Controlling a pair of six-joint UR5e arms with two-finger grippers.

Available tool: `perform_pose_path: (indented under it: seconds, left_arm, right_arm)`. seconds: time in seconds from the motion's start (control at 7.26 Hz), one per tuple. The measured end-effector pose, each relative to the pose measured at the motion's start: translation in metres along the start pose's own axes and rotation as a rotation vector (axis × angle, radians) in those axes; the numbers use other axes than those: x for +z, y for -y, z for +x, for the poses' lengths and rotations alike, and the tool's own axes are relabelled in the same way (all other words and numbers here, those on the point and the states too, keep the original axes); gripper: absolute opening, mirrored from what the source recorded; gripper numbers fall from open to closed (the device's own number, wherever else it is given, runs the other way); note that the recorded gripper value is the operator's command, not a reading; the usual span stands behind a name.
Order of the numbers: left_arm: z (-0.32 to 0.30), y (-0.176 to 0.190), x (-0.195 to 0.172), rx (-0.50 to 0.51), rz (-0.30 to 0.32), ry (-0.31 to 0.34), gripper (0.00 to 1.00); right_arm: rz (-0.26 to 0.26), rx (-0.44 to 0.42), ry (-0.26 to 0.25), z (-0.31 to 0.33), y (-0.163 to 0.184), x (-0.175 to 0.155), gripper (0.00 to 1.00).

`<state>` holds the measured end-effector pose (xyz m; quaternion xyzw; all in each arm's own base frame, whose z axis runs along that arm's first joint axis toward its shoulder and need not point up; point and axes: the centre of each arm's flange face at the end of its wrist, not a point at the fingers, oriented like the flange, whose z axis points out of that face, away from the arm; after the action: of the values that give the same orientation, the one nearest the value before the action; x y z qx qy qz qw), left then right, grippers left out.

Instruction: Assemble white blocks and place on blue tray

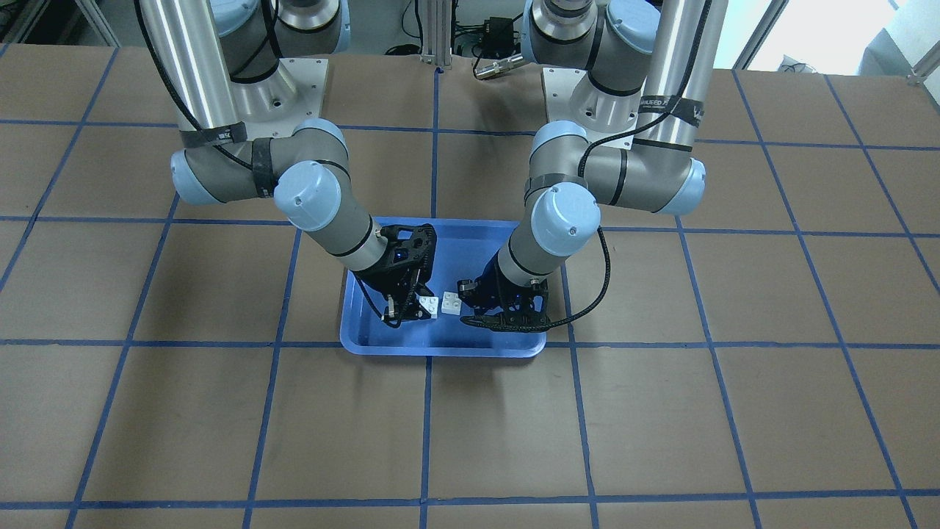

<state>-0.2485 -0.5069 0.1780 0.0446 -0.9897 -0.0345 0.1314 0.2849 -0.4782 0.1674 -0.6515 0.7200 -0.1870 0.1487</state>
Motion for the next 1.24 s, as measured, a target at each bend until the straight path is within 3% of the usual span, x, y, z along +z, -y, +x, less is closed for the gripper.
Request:
perform_pose_path:
  seconds: [1.24]
  left_arm:
    - [0.0002, -0.0007, 0.0008, -0.005, -0.003, -0.002, 0.02]
  right_arm:
    - [-0.005, 0.030, 0.001, -0.0113, 0.0094, 0.0052, 0.00]
